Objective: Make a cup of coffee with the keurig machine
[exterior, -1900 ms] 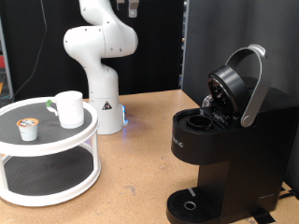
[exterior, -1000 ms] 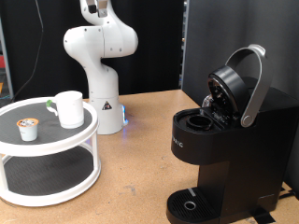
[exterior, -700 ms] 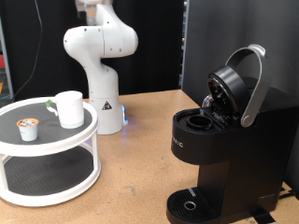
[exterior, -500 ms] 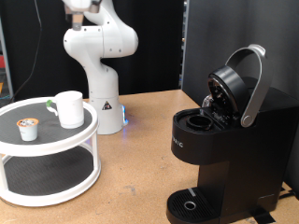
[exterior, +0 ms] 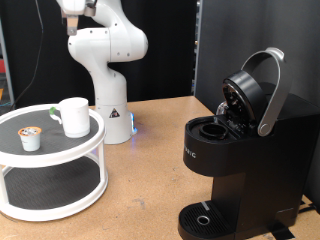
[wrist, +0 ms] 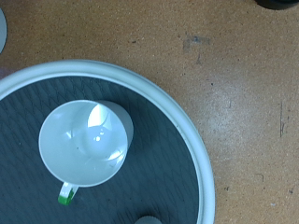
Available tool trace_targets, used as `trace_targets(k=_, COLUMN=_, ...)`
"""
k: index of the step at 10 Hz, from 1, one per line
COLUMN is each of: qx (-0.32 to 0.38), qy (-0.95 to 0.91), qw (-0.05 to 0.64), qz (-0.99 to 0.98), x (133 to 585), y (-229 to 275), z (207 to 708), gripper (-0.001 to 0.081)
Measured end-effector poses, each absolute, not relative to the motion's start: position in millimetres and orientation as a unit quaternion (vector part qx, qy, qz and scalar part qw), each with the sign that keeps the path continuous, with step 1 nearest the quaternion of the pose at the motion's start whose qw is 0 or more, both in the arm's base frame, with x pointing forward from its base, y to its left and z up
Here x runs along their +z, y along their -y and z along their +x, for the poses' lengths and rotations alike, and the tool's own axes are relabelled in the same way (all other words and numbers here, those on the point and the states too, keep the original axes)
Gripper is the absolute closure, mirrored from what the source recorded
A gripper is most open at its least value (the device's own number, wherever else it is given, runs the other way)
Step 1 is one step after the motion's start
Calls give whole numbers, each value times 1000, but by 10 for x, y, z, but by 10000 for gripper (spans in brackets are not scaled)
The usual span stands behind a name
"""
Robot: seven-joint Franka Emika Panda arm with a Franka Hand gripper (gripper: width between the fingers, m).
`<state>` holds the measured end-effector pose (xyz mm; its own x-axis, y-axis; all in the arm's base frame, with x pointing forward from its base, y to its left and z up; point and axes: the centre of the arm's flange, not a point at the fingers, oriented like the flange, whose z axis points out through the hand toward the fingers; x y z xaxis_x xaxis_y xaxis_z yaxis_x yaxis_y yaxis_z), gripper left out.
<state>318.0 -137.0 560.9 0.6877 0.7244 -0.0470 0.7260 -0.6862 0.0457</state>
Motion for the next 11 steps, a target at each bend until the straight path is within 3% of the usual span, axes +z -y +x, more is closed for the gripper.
trace_targets(k=5, qx=10, qy=-396, qw=39, qz=917, x=5448, y=1926, z=3108, gripper=4)
trace_targets(k=11, qx=-10, qy=-409, qw=29, qz=912, x=5308, y=2022, z=3113, gripper=4)
